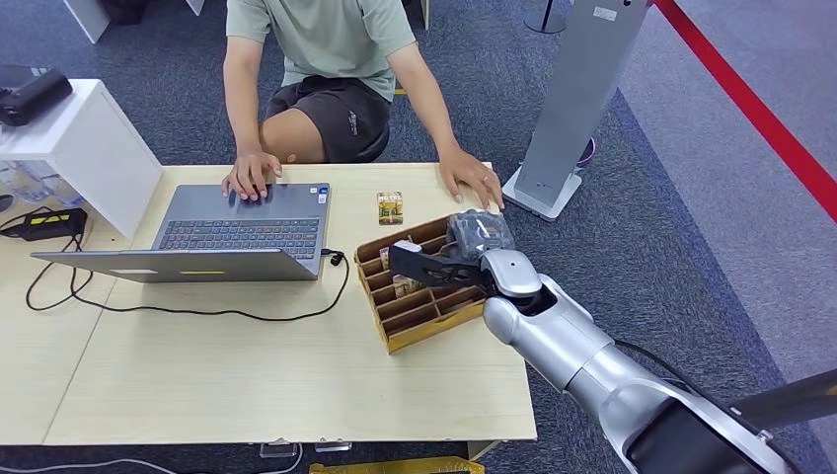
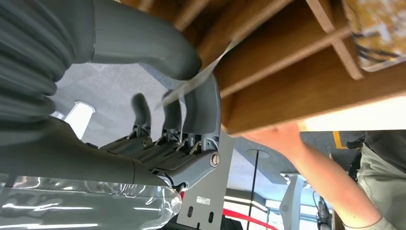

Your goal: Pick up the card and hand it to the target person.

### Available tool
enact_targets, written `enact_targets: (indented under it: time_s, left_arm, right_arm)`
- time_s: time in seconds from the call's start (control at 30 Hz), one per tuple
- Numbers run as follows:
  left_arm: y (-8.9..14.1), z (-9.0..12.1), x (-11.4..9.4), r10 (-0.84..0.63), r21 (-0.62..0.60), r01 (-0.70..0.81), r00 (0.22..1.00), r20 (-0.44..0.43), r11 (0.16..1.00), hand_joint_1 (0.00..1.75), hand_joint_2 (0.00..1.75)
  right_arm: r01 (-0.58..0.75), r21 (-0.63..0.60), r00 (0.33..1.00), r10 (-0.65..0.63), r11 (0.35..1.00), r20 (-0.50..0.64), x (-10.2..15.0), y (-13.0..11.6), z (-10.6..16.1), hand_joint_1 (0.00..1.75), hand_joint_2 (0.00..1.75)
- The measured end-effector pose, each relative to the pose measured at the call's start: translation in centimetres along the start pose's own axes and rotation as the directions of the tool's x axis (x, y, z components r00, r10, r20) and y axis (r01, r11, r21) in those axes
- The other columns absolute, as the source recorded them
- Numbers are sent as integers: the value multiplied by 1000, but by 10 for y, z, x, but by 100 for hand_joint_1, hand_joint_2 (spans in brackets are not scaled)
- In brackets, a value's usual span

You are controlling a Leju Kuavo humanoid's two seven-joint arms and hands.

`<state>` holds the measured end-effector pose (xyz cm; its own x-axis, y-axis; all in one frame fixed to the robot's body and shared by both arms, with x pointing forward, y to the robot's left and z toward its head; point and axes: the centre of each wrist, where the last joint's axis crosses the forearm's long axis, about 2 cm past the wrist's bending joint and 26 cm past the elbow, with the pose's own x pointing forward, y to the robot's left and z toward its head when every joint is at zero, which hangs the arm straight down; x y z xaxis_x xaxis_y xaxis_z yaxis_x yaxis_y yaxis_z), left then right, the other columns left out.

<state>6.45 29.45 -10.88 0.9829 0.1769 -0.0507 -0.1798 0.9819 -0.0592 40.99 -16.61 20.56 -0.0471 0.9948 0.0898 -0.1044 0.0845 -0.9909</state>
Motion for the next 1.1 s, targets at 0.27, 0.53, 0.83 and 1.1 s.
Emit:
enact_targets:
  time_s: [0.27, 0.53, 0.83, 1.1]
  left_arm:
    - [0, 0, 0, -18, -11, 18, 1000, 6, 1000, 0, 0]
    - [0, 0, 0, -11, -1, 11, 1000, 14, 1000, 0, 0]
    - [0, 0, 0, -7, 3, 7, 1000, 7, 1000, 0, 0]
    - [0, 0, -1, -24, 5, 24, 1000, 6, 1000, 0, 0]
  right_arm:
    - [5, 1, 1000, -5, 1000, -1, 0, 0, 0, 143, 175]
    - [9, -13, 1000, -9, 1000, 0, 0, 0, 0, 143, 175]
    - [33, -52, 999, -31, 998, 45, 6, -18, 0, 143, 175]
    - [72, -203, 993, -52, 977, 104, 16, -80, -12, 143, 175]
